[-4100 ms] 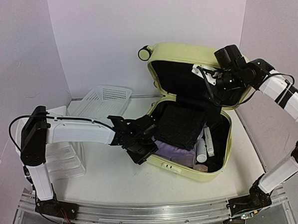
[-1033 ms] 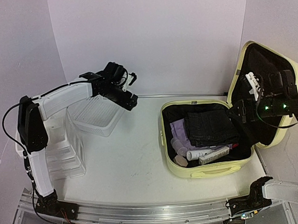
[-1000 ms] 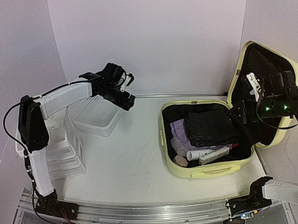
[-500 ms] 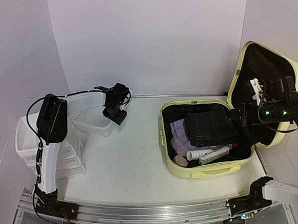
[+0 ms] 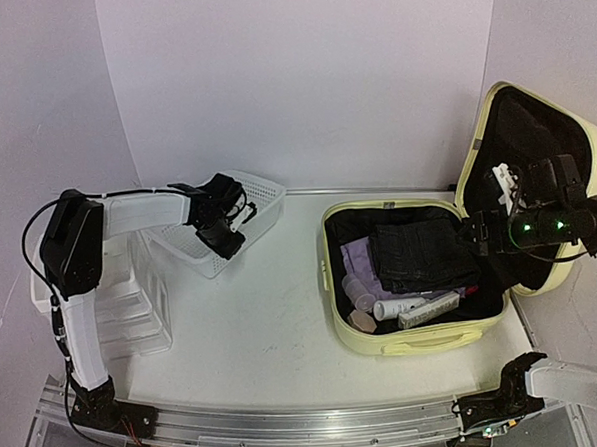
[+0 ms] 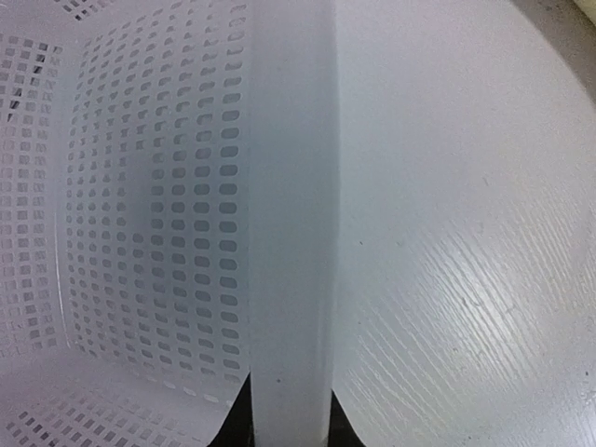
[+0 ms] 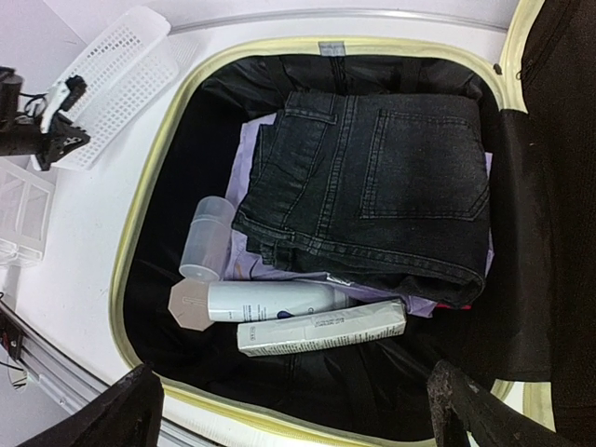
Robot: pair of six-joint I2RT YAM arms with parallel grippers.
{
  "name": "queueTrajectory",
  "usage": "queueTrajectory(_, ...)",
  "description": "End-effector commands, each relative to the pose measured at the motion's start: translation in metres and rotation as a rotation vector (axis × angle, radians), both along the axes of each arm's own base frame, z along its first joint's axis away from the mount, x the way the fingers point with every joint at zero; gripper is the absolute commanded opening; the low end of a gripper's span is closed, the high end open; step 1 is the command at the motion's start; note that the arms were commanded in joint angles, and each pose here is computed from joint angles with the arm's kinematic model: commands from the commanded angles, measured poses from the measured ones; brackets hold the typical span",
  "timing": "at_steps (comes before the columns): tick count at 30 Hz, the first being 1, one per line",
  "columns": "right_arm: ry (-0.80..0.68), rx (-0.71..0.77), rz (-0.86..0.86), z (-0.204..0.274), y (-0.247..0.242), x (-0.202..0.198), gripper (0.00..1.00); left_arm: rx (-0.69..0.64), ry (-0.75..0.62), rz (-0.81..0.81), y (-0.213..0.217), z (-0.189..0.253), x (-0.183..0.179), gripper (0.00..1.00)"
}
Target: Open, take out, and arrange the luggage
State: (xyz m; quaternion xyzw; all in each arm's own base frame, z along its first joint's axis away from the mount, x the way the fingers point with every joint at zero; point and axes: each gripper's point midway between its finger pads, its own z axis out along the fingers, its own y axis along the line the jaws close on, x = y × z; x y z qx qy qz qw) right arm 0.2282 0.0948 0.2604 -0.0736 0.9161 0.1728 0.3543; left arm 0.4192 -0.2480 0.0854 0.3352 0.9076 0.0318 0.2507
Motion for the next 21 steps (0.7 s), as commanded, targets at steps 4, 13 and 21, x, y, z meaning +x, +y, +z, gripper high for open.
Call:
queueTrajectory(4, 0.044, 0.008, 0.013, -0.01, 0.008, 0.015, 0.98, -0.278, -0.236, -0.152, -0.025, 0.086, -0.017, 0.0)
queueTrajectory(13, 0.091, 0.022, 0.03, -0.023, 0.017, 0.028, 0.98, -0.396, -0.434, -0.649, -0.045, 0.131, -0.11, 0.0)
queueTrajectory(21, 0.106, 0.04, 0.054, -0.025, 0.024, 0.034, 0.98, -0.233, -0.523, -0.912, -0.025, 0.099, -0.171, 0.0)
